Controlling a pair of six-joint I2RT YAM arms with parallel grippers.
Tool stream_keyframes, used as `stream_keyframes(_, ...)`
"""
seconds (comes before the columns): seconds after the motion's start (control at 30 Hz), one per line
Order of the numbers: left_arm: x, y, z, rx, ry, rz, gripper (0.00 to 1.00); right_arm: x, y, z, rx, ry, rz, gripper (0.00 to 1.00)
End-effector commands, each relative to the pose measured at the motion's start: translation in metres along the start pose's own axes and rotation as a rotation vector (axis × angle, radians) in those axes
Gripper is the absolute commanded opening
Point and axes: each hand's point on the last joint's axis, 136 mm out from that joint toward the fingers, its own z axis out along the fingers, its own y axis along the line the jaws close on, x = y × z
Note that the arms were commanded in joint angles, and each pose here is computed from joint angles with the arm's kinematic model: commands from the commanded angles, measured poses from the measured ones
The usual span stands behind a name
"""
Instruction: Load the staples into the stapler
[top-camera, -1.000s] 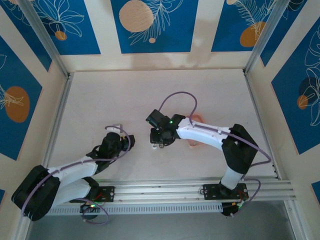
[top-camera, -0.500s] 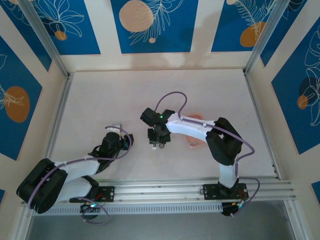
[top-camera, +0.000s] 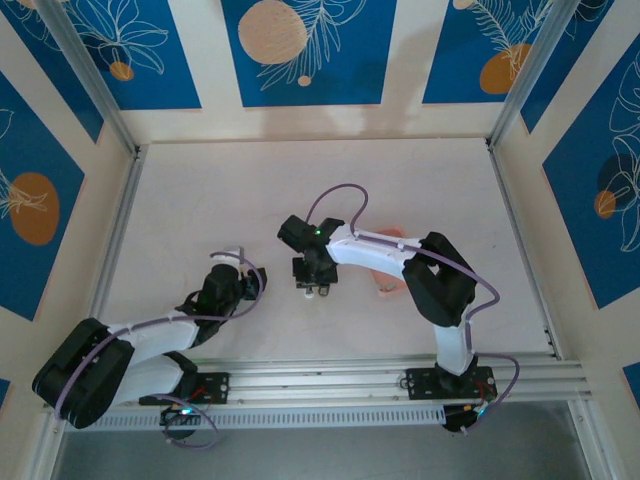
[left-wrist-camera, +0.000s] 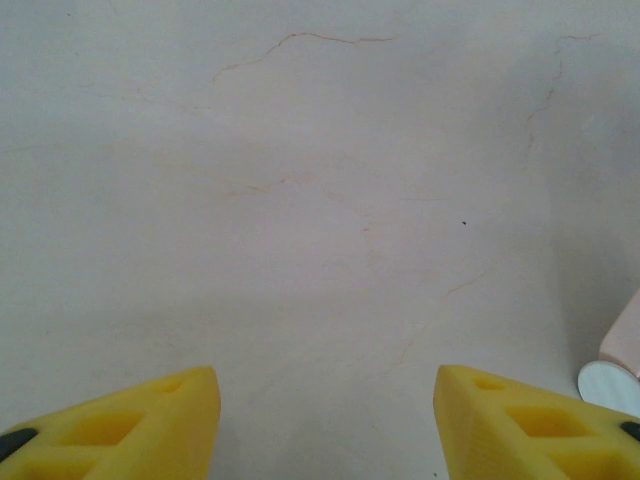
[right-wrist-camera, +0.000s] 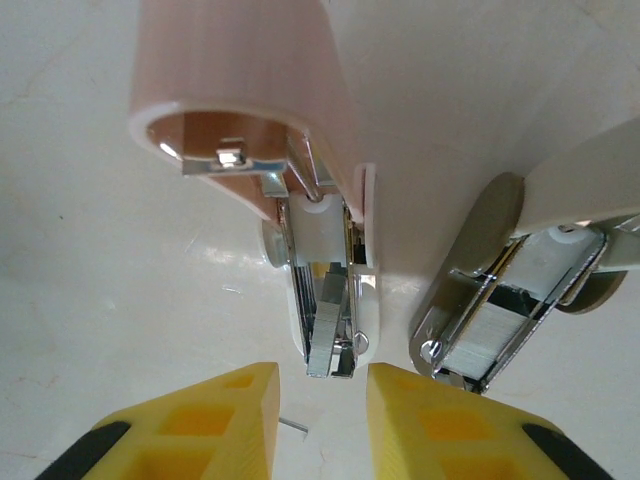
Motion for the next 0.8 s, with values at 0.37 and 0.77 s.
stream_keyframes(0.37,-0.0036,0.0077,-0.0013,-0.016,-0.029,0.009,0.60,-0.0072,0.0093,0.0020,-0.020,0.018,-0.015,0.26)
stream_keyframes(0.77,-0.0021,0.0100,-0.0026,-0.018,-0.030,0.008,0.60,-0.0085,0.0055,0.0052,0.012,0.025,-0.015,0.26)
